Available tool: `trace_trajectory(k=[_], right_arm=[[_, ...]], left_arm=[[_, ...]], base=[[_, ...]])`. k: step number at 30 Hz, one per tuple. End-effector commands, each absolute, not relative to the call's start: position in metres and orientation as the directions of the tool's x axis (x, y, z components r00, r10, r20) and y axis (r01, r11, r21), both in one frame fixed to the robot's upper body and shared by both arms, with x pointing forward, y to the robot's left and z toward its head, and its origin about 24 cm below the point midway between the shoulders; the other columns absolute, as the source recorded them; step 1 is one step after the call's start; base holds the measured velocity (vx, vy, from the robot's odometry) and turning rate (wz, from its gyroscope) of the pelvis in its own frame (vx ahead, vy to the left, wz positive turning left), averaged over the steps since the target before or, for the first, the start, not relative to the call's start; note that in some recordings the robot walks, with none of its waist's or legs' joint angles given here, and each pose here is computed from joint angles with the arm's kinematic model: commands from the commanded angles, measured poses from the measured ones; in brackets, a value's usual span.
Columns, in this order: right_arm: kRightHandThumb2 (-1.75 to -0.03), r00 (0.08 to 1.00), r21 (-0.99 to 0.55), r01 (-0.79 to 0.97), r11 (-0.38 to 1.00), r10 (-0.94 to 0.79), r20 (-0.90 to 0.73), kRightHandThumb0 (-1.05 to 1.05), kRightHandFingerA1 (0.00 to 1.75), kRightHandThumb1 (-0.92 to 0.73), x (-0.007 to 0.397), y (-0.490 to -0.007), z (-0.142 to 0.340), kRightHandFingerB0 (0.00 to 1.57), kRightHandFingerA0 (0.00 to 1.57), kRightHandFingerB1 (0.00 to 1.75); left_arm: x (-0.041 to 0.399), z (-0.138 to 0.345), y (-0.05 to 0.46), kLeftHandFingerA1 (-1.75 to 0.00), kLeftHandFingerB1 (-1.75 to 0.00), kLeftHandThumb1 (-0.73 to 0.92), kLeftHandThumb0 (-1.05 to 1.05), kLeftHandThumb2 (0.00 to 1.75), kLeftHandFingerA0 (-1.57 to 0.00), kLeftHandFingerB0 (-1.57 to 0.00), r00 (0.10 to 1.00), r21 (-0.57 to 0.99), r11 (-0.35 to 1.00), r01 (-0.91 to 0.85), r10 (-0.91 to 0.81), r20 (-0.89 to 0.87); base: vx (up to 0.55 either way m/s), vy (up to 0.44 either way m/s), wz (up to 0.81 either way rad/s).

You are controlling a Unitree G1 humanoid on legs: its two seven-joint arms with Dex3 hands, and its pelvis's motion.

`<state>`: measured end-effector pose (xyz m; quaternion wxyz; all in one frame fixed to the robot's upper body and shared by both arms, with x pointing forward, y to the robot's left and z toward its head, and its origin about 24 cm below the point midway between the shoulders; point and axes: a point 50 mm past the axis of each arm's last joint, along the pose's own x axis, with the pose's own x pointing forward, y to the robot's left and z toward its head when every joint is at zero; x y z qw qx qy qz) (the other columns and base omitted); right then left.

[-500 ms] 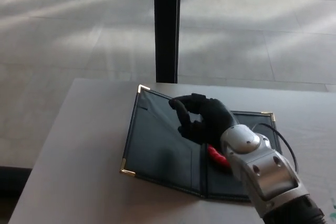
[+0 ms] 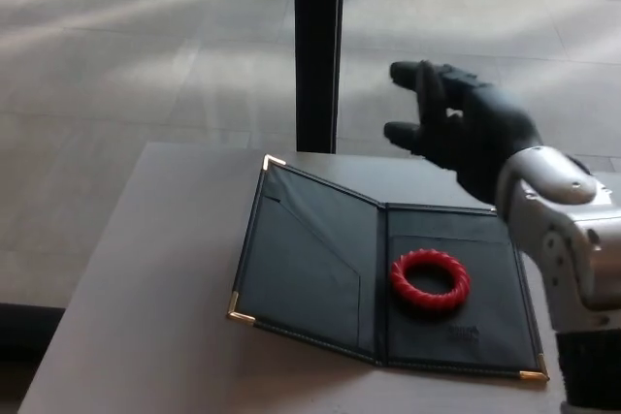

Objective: There is a diary kept infront of the robot and the robot uses its right hand to grab its cover and puses it to the left to open it.

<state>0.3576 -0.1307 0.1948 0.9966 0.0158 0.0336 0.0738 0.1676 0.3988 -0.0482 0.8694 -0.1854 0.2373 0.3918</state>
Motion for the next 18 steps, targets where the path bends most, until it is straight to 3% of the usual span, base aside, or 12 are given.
trace_trajectory(k=[1, 2, 3, 4, 5, 6, 7, 8, 9, 10, 11, 18], right_arm=[[-0.78, 0.999, 0.281, -0.018, 0.96, 0.006, 0.041, -0.84, 0.46, -0.92, 0.32, -0.234, 0.241, 0.19, 0.25, 0.42], [-0.79, 0.998, 0.303, 0.01, 0.953, -0.029, 0.06, -0.83, 0.45, -0.92, 0.313, -0.249, 0.24, 0.17, 0.23, 0.41], [-0.75, 0.995, 0.312, 0.048, 0.949, -0.074, 0.071, -0.87, 0.43, -0.92, 0.306, -0.264, 0.239, 0.2, 0.25, 0.4], [-0.72, 0.988, 0.312, 0.104, 0.944, -0.134, 0.079, -0.88, 0.44, -0.92, 0.298, -0.279, 0.238, 0.23, 0.26, 0.41], [-0.72, 0.981, 0.319, 0.136, 0.938, -0.171, 0.086, -0.88, 0.44, -0.92, 0.293, -0.287, 0.237, 0.23, 0.26, 0.41], [-0.74, 0.968, 0.321, 0.19, 0.928, -0.232, 0.099, -0.84, 0.47, -0.92, 0.285, -0.3, 0.235, 0.24, 0.29, 0.42], [-0.76, 0.937, 0.322, 0.291, 0.901, -0.336, 0.093, -0.83, 0.44, -0.92, 0.269, -0.328, 0.227, 0.21, 0.26, 0.41], [-0.76, 0.924, 0.324, 0.328, 0.887, -0.373, 0.087, -0.83, 0.43, -0.92, 0.263, -0.335, 0.224, 0.2, 0.26, 0.4], [-0.76, 0.919, 0.325, 0.34, 0.882, -0.386, 0.085, -0.83, 0.43, -0.92, 0.261, -0.338, 0.224, 0.2, 0.26, 0.4], [-0.76, 0.903, 0.33, 0.379, 0.865, -0.423, 0.071, -0.83, 0.44, -0.92, 0.256, -0.345, 0.221, 0.22, 0.28, 0.41], [-0.76, 0.886, 0.335, 0.415, 0.846, -0.459, 0.06, -0.86, 0.48, -0.92, 0.247, -0.357, 0.215, 0.22, 0.27, 0.44], [-0.72, 0.702, 0.333, 0.661, 0.672, -0.711, 0.042, -0.89, 0.68, -0.92, 0.182, -0.419, 0.181, 0.5, 0.58, 0.62]], left_arm=[[0.144, -0.045, 0.417, -1.18, -1.02, 0.92, -1.05, 1.1, -0.14, -0.07, 0.507, -0.11, 0.556, -0.824, 0.639, -0.579], [0.144, -0.045, 0.417, -1.21, -1.05, 0.92, -1.05, 1.1, -0.15, -0.08, 0.51, -0.108, 0.559, -0.822, 0.639, -0.577], [0.143, -0.045, 0.417, -1.06, -0.92, 0.75, -1.05, 1.44, -0.28, -0.14, 0.513, -0.104, 0.565, -0.819, 0.637, -0.575], [0.142, -0.045, 0.417, -1.25, -1.08, 0.92, -1.05, 1.09, -0.18, -0.11, 0.513, -0.103, 0.566, -0.818, 0.637, -0.575], [0.141, -0.046, 0.417, -1.25, -1.08, 0.92, -1.05, 1.09, -0.18, -0.11, 0.51, -0.104, 0.561, -0.821, 0.639, -0.575], [0.14, -0.047, 0.417, -1.6, -1.32, 0.92, -1.05, 1.09, -0.09, 0.0, 0.503, -0.1, 0.555, -0.826, 0.644, -0.577], [0.139, -0.047, 0.417, -1.63, -1.35, 0.92, -1.05, 1.08, -0.12, -0.04, 0.492, -0.101, 0.541, -0.835, 0.651, -0.578], [0.139, -0.048, 0.417, -1.12, -0.98, 0.75, -1.05, 1.42, -0.37, -0.24, 0.49, -0.101, 0.54, -0.836, 0.652, -0.579], [0.137, -0.048, 0.417, -1.12, -0.98, 0.75, -1.05, 1.42, -0.37, -0.24, 0.488, -0.101, 0.537, -0.838, 0.652, -0.58], [0.136, -0.049, 0.417, -1.62, -1.36, 0.92, -1.05, 1.09, -0.09, -0.05, 0.485, -0.098, 0.536, -0.839, 0.653, -0.582], [0.136, -0.049, 0.417, -1.69, -1.43, 0.92, -1.05, 1.08, -0.16, -0.09, 0.48, -0.097, 0.53, -0.842, 0.656, -0.583], [0.134, -0.051, 0.416, -1.71, -1.44, 0.92, -1.05, 1.09, -0.14, -0.1, 0.469, -0.105, 0.513, -0.852, 0.658, -0.589]], base=[[0.0, 0.0, 0.0], [0.0, 0.0, 0.0], [0.0, 0.0, 0.0], [0.0, 0.0, 0.0], [0.0, 0.0, 0.0], [0.0, 0.0, 0.0], [0.0, 0.0, 0.0], [0.0, 0.0, 0.0], [0.0, 0.0, 0.0], [0.0, 0.0, 0.0], [0.0, 0.0, 0.0], [0.0, 0.0, 0.0]])
